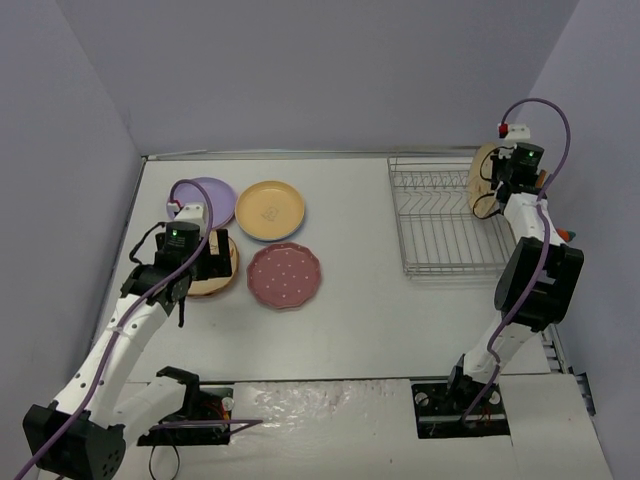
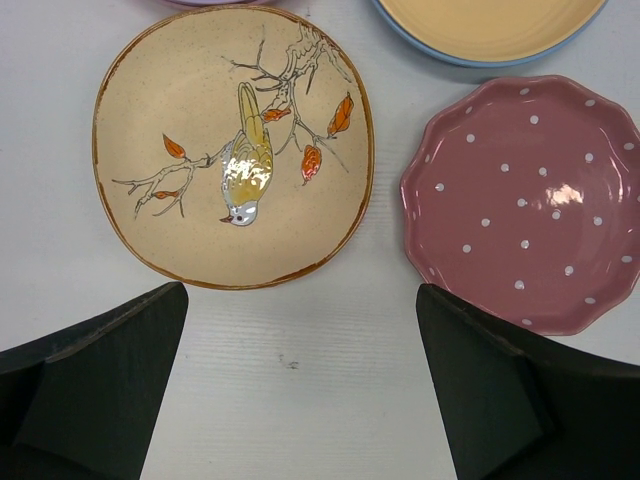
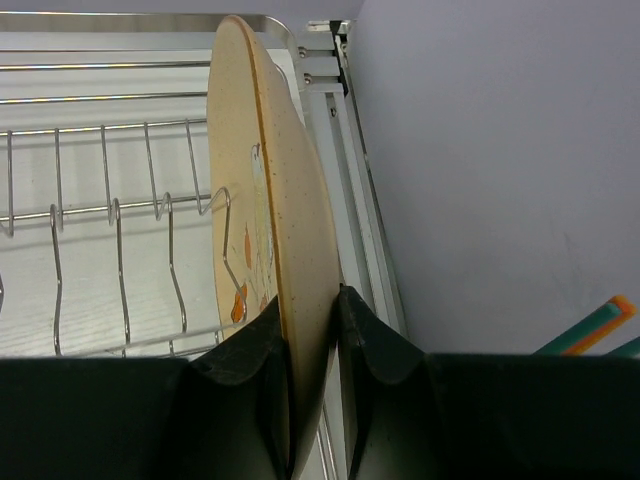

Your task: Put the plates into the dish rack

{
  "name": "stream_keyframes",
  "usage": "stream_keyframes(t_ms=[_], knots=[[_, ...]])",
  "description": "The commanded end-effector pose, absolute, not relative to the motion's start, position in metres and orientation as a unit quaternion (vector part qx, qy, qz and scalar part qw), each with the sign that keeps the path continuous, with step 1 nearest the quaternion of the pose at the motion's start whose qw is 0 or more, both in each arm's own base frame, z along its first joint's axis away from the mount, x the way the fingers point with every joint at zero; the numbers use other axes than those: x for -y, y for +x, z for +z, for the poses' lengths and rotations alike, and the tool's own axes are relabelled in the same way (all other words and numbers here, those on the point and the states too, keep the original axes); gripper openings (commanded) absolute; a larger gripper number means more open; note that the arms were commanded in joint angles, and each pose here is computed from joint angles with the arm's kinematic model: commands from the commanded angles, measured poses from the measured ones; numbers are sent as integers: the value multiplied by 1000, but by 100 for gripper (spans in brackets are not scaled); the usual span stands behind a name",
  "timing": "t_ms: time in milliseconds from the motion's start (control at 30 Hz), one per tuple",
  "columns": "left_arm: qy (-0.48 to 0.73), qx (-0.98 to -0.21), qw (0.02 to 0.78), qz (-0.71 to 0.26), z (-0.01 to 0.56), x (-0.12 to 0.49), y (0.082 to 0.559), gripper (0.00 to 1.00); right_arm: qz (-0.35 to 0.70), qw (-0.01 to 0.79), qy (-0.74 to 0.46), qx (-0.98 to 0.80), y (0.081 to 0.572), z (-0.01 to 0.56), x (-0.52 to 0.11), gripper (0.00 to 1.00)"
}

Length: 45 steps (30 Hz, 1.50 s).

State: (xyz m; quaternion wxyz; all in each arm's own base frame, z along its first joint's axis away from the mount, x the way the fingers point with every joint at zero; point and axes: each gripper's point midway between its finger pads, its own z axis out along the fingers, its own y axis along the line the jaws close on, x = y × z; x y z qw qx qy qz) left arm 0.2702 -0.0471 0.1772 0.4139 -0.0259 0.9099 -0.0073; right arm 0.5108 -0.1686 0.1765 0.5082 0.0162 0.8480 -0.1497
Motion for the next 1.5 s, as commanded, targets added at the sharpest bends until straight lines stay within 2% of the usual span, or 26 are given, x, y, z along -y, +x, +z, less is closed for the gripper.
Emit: stream_keyframes(t_ms=[0, 67, 167, 400, 567, 733, 833, 900, 1100, 1200, 1467], knots=[[-47, -894, 445, -33, 198, 53, 278, 97, -161, 607, 24, -778, 531, 248, 175, 16], [-60, -895, 440, -40, 197, 54, 276, 97, -152, 607, 22, -779, 530, 250, 171, 33], [-81, -900, 425, -51, 190, 56, 270, 97, -143, 613, 27, -776, 527, 264, 167, 53], [-129, -902, 402, -92, 176, 66, 258, 97, -134, 627, 52, -766, 510, 291, 160, 78], [-190, -901, 383, -74, 168, 55, 248, 97, -103, 647, 90, -750, 487, 322, 143, 98], [-260, -894, 361, -55, 150, 42, 241, 97, -36, 671, 122, -731, 460, 344, 101, 100], [-322, -881, 340, -58, 134, 27, 243, 97, 33, 668, 126, -732, 447, 336, 50, 100], [-343, -875, 329, -96, 129, 30, 250, 97, 108, 667, 113, -728, 438, 336, 10, 100], [-409, -851, 318, -89, 121, -1, 269, 97, 259, 621, 52, -738, 408, 311, -91, 100], [-418, -844, 325, -85, 123, -13, 282, 95, 290, 588, 6, -755, 385, 293, -134, 100], [-426, -844, 323, -48, 115, -54, 297, 93, 342, 550, -41, -761, 341, 273, -173, 100]])
